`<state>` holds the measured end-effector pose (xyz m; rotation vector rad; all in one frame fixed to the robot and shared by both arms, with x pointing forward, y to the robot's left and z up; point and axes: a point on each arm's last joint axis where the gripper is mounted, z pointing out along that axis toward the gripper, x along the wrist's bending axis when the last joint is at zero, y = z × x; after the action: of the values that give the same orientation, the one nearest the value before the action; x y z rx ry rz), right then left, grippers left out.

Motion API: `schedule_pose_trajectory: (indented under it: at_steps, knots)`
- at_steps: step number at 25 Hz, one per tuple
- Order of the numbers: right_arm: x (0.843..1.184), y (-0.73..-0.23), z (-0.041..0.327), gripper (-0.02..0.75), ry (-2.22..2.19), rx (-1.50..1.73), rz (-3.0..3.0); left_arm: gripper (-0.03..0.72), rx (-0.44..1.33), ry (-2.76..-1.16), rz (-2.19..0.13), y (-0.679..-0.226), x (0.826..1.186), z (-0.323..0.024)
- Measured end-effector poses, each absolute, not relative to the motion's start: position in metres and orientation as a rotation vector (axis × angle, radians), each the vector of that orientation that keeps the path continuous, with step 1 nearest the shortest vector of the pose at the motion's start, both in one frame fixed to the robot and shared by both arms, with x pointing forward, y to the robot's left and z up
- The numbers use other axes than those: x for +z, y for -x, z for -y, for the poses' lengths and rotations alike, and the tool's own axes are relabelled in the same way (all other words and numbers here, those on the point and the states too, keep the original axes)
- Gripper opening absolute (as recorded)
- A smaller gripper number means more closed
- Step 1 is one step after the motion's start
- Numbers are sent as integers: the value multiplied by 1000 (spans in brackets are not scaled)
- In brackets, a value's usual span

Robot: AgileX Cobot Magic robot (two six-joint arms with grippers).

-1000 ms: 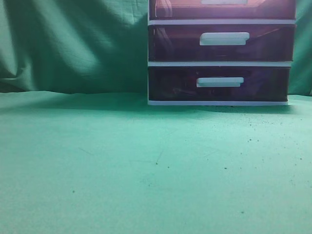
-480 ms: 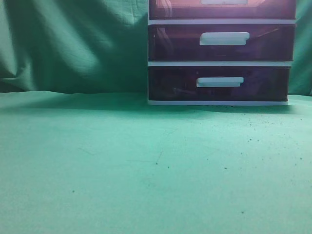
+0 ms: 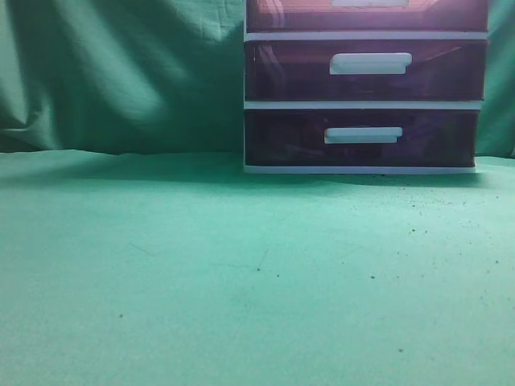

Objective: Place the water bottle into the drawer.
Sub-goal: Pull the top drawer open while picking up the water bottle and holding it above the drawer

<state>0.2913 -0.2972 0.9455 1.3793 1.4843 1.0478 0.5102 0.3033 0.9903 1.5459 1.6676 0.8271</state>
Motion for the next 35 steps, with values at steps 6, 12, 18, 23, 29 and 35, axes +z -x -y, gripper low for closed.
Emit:
schedule_pose_trajectory:
  at_steps: [6, 12, 18, 23, 29, 35]
  knots:
    - [946, -291, 297, 47, -1379, 1048, -1484, 440, 830, -1571, -1658, -521, 987, -304]
    - [946, -291, 297, 47, -1379, 1048, -1484, 246, 838, -1585, -1642, -523, 987, -303]
    - [946, -291, 297, 47, -1379, 1048, -1484, 246, 860, -1588, -1626, -517, 997, -304]
    - [946, -291, 297, 47, -1379, 1048, -1484, 246, 916, -1535, -1454, -495, 1041, -284]
    - [946, -292, 298, 47, -1365, 1043, -1481, 246, 892, -1552, -1278, -461, 1084, -252]
    - [977, -295, 296, 47, -1139, 1257, -1220, 246, 847, -1613, -1230, -447, 1120, -234]
